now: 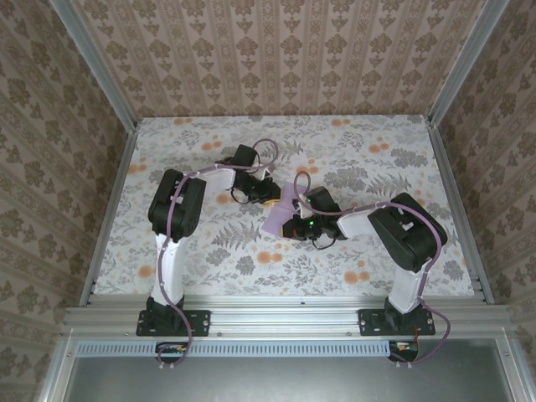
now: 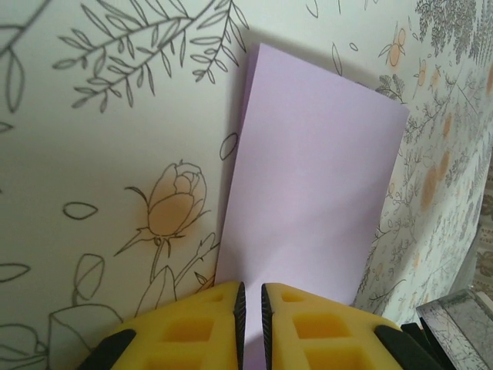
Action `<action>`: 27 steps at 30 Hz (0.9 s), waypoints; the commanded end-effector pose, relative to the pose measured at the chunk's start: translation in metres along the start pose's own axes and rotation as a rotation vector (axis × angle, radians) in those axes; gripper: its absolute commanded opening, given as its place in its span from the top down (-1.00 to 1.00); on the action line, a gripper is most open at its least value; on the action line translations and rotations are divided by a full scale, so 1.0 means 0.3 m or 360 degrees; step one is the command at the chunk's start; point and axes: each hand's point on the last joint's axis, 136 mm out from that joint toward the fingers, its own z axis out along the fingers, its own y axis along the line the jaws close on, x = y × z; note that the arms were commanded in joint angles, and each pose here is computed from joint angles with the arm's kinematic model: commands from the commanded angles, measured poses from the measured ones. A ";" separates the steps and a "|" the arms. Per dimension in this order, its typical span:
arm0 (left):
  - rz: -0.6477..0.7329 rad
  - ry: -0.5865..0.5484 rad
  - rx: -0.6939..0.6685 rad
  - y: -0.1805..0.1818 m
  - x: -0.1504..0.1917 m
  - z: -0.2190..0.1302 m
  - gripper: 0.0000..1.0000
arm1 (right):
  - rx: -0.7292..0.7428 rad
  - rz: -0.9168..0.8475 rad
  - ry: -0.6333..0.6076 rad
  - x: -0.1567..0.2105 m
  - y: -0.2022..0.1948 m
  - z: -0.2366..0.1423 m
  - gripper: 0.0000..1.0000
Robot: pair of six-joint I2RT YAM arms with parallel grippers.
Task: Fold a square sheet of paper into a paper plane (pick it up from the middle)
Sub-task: Fold the triangle a second time at the center of the table.
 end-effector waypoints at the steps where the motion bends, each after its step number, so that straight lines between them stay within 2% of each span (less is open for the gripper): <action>1: 0.0074 -0.0077 -0.0068 0.021 -0.049 -0.034 0.64 | 0.0282 0.0285 0.0338 0.232 -0.173 -0.008 0.92; 6: 0.0127 -0.0149 -0.0047 -0.050 -0.060 -0.104 0.63 | 0.0253 0.0266 0.0335 0.214 -0.146 -0.010 0.92; 10: 0.0162 -0.0147 -0.0035 -0.108 -0.012 -0.128 0.63 | 0.0232 0.0238 0.0325 0.193 -0.117 -0.019 0.92; 14: 0.0192 -0.0077 -0.0033 -0.149 0.078 -0.091 0.63 | 0.0201 0.0207 0.0303 0.165 -0.083 -0.027 0.91; 18: 0.0194 0.0026 -0.0040 -0.127 0.157 -0.017 0.64 | 0.0190 0.0192 0.0285 0.147 -0.067 -0.029 0.90; 27: 0.0164 0.0097 -0.0029 -0.092 0.213 0.059 0.64 | 0.0193 0.0166 0.0267 0.127 -0.046 -0.042 0.90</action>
